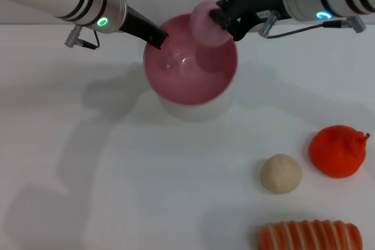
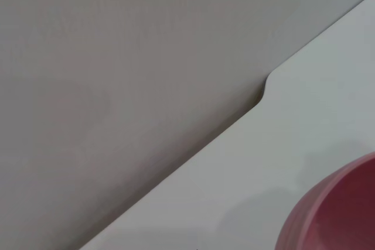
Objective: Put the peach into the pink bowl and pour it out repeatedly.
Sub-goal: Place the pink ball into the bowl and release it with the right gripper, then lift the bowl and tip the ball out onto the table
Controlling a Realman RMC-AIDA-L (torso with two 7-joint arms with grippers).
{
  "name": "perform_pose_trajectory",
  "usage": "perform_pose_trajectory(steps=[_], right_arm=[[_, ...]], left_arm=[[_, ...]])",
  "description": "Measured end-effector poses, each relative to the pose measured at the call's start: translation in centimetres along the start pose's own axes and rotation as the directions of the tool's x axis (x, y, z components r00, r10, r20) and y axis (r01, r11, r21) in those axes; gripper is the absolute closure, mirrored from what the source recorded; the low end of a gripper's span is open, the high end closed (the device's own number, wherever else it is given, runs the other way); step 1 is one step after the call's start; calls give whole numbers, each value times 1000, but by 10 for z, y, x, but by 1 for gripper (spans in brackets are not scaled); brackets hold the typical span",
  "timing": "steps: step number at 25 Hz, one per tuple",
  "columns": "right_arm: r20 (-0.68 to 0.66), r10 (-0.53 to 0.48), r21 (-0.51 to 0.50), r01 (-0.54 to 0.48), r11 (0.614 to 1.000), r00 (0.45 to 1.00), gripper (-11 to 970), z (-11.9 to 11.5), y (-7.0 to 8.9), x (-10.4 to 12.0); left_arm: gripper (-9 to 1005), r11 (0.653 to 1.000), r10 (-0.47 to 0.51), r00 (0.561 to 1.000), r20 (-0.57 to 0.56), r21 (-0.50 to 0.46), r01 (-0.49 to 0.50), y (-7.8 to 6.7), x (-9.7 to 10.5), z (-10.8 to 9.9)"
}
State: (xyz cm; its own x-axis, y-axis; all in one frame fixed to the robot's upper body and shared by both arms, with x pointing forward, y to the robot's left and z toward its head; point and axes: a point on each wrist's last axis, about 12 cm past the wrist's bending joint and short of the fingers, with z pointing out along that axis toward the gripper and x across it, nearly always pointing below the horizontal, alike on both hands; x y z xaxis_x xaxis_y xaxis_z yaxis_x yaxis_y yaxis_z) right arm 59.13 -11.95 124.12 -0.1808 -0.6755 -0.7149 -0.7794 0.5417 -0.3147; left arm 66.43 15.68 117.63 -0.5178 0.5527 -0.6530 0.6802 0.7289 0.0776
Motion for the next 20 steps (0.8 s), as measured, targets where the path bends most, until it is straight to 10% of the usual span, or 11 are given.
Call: perform_pose_trajectory(steps=[7, 12, 15, 20], right_arm=[[13, 5, 11, -5, 1000, 1000, 878, -4, 0, 3], [28, 29, 41, -30, 999, 999, 657, -11, -6, 11], [83, 100, 103, -108, 989, 992, 449, -23, -18, 28], [295, 312, 106, -356, 928, 903, 408, -51, -43, 80]], left_arm=[[954, 1000, 0, 1000, 2, -2, 0, 0, 0, 0], [954, 1000, 5, 1000, 3, -3, -5, 0, 0, 0], [954, 1000, 9, 1000, 5, -5, -9, 0, -1, 0], [954, 996, 86, 996, 21, -15, -86, -12, -7, 4]])
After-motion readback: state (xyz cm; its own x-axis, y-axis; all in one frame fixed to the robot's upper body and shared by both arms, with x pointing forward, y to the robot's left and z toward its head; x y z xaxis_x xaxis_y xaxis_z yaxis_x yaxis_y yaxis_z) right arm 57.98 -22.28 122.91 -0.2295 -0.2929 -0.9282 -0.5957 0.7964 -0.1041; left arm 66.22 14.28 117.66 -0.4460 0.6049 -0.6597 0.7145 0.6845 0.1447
